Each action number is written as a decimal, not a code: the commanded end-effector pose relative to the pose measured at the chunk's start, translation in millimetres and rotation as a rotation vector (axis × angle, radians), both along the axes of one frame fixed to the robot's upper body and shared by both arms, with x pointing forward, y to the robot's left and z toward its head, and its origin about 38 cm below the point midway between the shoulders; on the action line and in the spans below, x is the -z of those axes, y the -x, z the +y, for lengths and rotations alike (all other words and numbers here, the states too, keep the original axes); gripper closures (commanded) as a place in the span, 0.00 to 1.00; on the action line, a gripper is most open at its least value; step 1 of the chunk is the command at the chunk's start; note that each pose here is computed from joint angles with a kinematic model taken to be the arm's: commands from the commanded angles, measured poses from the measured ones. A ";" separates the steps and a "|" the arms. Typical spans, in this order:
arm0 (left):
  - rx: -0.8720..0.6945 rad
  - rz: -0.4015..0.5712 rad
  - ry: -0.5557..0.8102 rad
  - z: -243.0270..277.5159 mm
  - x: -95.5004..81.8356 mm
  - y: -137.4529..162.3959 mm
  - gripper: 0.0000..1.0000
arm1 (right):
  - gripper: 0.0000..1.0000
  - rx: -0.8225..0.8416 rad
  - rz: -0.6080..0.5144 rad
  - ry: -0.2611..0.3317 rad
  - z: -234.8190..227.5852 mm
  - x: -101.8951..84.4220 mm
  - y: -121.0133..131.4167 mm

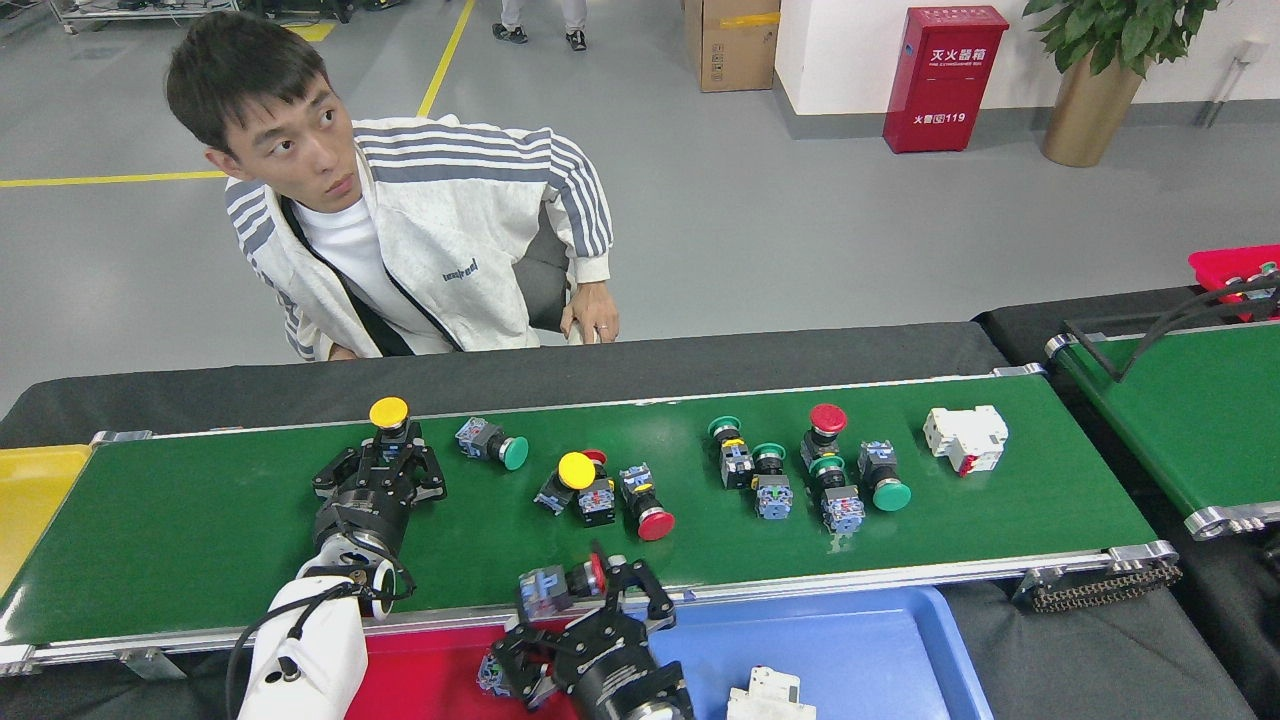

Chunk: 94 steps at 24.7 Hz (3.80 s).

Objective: Pick switch part from conveyor to tray

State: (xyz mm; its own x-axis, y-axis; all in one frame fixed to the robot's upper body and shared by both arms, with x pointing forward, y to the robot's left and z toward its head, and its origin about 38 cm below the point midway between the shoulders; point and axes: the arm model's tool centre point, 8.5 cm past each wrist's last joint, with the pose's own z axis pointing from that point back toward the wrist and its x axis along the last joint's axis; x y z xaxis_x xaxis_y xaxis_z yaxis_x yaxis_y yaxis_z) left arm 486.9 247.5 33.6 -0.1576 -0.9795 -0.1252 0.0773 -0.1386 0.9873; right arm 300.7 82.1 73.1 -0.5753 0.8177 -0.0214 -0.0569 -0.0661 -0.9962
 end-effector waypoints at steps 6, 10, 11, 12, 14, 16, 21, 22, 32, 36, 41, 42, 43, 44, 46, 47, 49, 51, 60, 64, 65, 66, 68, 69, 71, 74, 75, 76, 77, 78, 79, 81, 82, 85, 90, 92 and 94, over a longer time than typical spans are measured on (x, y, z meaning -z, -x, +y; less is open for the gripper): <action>0.453 -0.098 -0.075 17.2 -30.2 114.6 0.97 | 0.01 -0.009 -0.058 -0.062 5.1 -19.7 0.8; 0.612 -0.041 -0.051 20.3 -26.3 199.1 0.93 | 0.01 0.068 -0.099 -0.096 -38.1 -28.0 -6.5; 0.603 -0.034 -0.054 23.6 -26.6 213.9 0.88 | 0.02 0.108 -0.119 -0.136 -52.1 -32.9 -5.9; 0.594 -0.018 -0.052 26.2 -23.8 227.8 0.78 | 0.02 0.180 -0.137 -0.183 -72.8 -33.9 -4.3; 0.587 0.011 -0.036 25.5 -16.4 244.2 0.47 | 0.02 0.365 -0.183 -0.225 -123.3 -19.2 2.5; 0.568 0.007 -0.010 22.2 -14.3 248.8 0.00 | 0.02 0.501 -0.210 -0.203 -162.1 -3.3 7.7; 0.468 -0.018 0.092 9.6 -8.6 257.2 0.00 | 0.02 0.661 -0.157 -0.139 -206.3 21.7 11.5; 0.444 -0.026 0.100 11.9 -9.0 257.0 0.00 | 0.02 0.675 -0.154 -0.135 -209.6 21.0 7.0; -0.077 -0.125 -0.016 90.3 -22.2 240.5 0.00 | 0.02 0.597 0.025 -0.030 -183.5 18.9 -53.5; -0.068 -0.133 -0.025 91.8 -30.1 213.3 0.00 | 0.02 0.574 0.049 -0.047 -160.3 16.0 -63.3; -0.118 -0.006 -0.014 112.6 -28.4 132.9 0.00 | 0.02 0.516 0.053 -0.026 -135.4 16.8 -71.2; -0.128 0.002 0.002 116.4 -27.6 115.5 0.00 | 0.02 0.511 0.064 -0.022 -131.0 18.8 -73.8; -0.133 0.012 0.013 118.8 -26.0 105.3 0.00 | 0.02 0.510 0.067 -0.018 -129.4 19.9 -76.4; -0.138 0.023 0.025 121.7 -24.0 94.6 0.00 | 0.02 0.507 0.074 -0.009 -126.9 22.2 -79.9; -0.152 0.045 0.024 133.6 -21.8 82.7 0.00 | 0.02 0.506 0.079 0.007 -123.4 24.2 -89.6; -0.156 0.054 0.022 137.7 -21.1 79.2 0.00 | 0.02 0.505 0.080 0.016 -122.2 24.4 -95.1; -0.156 0.064 0.032 137.7 -19.5 72.8 0.00 | 0.02 0.507 0.083 0.018 -122.4 23.6 -101.7; -0.140 0.071 0.035 130.1 -20.0 61.9 0.00 | 0.02 0.507 0.084 0.006 -122.2 19.8 -106.8; -0.181 0.116 0.035 126.1 -20.3 21.6 0.00 | 0.02 0.506 0.105 0.032 -112.4 18.4 -133.4; -0.187 0.132 0.051 125.7 -21.2 10.8 0.00 | 0.32 0.421 0.149 0.028 -92.2 18.1 -140.5; -0.194 0.131 0.052 126.2 -21.9 9.6 0.00 | 0.42 0.412 0.153 0.030 -90.7 18.5 -141.2; -0.204 0.133 0.051 126.9 -21.5 8.7 0.00 | 0.55 0.395 0.154 0.031 -89.1 18.8 -141.5; -0.212 0.149 0.048 126.6 -16.7 8.2 0.00 | 0.83 0.342 0.161 0.026 -84.0 19.3 -140.3; -0.219 0.154 0.050 127.3 -15.5 7.0 0.00 | 0.93 0.324 0.160 0.021 -82.5 18.5 -140.2; -0.242 0.163 0.054 130.0 -14.8 3.5 0.00 | 0.98 0.307 0.152 0.012 -80.7 14.7 -140.2; -0.276 0.183 0.048 142.9 -14.1 0.9 0.00 | 0.99 0.264 0.104 -0.039 -72.5 -5.9 -136.3; -0.296 0.188 0.048 148.1 -15.9 -1.9 0.00 | 0.99 0.237 0.077 -0.071 -68.4 -15.4 -130.9; -0.309 0.195 0.051 151.1 -17.5 -5.8 0.00 | 0.99 0.204 0.056 -0.103 -64.9 -21.8 -121.7; -0.328 0.207 0.053 155.3 -16.6 -7.8 0.00 | 0.99 0.156 0.034 -0.135 -58.7 -30.4 -110.7; -0.353 0.224 0.055 160.2 -14.5 -8.7 0.00 | 0.99 0.077 0.017 -0.154 -48.4 -35.7 -94.4; -0.379 0.236 0.053 164.3 -13.1 -9.4 0.00 | 0.98 -0.012 0.005 -0.161 -36.6 -37.9 -76.5; -0.447 0.253 0.048 172.5 -10.5 -9.0 0.01 | 0.94 -0.166 -0.010 -0.169 -19.3 -39.7 -45.6; -0.482 0.257 0.042 175.6 -9.1 -8.0 0.03 | 0.80 -0.231 -0.005 -0.173 -9.2 -38.2 -31.9; -0.539 0.225 -0.015 182.4 -7.5 -5.0 0.21 | 0.00 -0.361 0.007 -0.153 16.1 -30.3 -0.1; -0.580 0.245 -0.060 193.7 -1.0 -1.7 0.66 | 0.01 -0.414 0.011 -0.151 23.5 -29.8 9.2; -0.582 0.252 -0.064 195.4 0.4 -0.3 0.66 | 0.01 -0.400 0.013 -0.155 21.2 -30.6 5.7; -0.578 0.254 -0.063 195.0 1.0 -0.2 0.64 | 0.01 -0.358 0.009 -0.170 10.6 -33.8 -3.1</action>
State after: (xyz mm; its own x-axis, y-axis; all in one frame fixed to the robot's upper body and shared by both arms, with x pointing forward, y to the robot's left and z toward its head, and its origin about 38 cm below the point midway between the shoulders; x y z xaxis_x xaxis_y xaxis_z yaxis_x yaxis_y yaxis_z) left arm 486.5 443.0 32.7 0.3680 -0.9064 -0.2072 0.3813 -0.0561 0.9227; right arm 298.3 94.3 95.5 -0.8316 0.5461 0.1016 -0.0870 0.0525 -0.9948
